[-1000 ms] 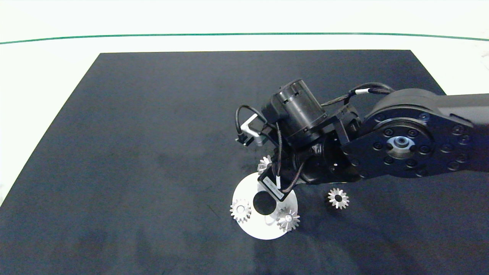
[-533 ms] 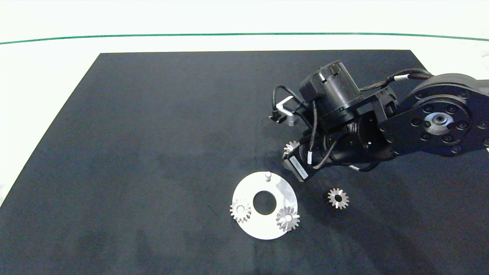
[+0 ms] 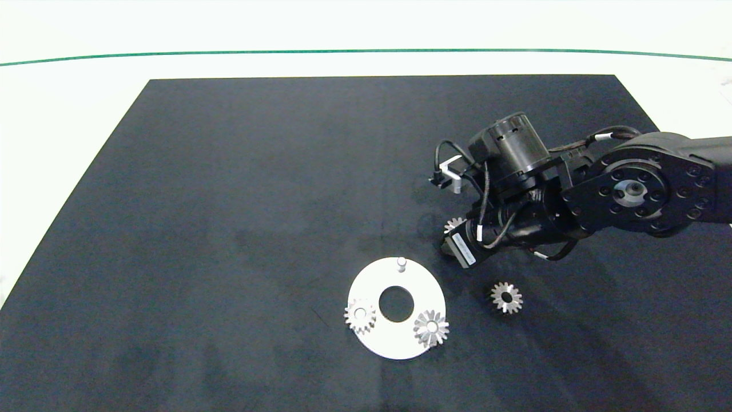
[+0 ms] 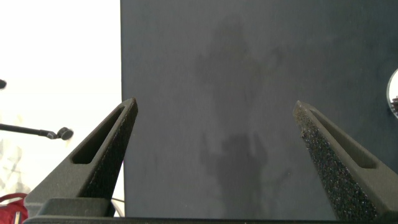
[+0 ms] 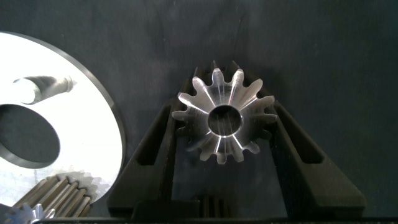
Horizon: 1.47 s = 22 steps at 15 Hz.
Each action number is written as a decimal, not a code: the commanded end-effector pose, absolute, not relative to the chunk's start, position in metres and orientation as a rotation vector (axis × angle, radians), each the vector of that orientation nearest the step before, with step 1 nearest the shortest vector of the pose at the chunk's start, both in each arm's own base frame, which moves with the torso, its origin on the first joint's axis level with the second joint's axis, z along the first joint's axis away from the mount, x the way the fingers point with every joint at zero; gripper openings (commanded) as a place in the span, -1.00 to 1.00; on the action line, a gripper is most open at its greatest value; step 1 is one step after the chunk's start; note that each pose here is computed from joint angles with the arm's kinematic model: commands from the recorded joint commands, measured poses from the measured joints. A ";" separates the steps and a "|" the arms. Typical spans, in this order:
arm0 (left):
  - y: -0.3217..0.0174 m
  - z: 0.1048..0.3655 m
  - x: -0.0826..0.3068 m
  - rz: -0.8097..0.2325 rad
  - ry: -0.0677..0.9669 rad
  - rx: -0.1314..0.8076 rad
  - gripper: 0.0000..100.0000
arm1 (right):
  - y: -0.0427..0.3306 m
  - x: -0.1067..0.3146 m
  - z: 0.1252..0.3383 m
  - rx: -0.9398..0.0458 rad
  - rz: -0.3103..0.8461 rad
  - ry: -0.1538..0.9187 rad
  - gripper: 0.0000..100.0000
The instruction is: Remove an incorrectly installed larger gear and replace it with the correct smaller gear
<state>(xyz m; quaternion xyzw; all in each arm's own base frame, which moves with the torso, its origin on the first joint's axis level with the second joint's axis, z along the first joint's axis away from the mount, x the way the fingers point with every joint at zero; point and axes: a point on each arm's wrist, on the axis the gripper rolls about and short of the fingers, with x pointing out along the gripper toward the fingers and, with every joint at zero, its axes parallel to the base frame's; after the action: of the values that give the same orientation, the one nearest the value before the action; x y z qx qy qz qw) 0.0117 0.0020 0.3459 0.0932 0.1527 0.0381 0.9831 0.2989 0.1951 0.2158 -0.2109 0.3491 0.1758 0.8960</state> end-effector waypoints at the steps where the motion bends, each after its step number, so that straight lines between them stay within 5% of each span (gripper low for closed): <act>1: 0.002 0.345 0.012 0.076 0.314 0.189 1.00 | 0.194 0.301 0.211 -0.441 0.356 0.735 1.00; 9: 0.002 0.346 0.012 0.078 0.311 0.188 1.00 | 0.158 0.234 0.227 -0.457 0.372 0.721 1.00; 12: 0.002 0.345 0.010 0.077 0.308 0.189 1.00 | 0.143 0.208 0.198 -0.499 0.382 0.807 1.00; 16: 0.002 0.345 0.011 0.075 0.313 0.189 1.00 | 0.145 0.213 0.165 -0.478 0.376 0.748 1.00; 22: 0.002 0.344 0.012 0.072 0.318 0.203 1.00 | 0.152 0.221 0.166 -0.468 0.377 0.723 0.79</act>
<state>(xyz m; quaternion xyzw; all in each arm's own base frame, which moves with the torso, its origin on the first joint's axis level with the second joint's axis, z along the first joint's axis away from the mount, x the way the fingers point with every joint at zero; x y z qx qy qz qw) 0.0118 0.0019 0.3440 0.1001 0.1559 0.0357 0.9820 0.2198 0.1505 0.1663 -0.2245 0.3468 0.1821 0.8923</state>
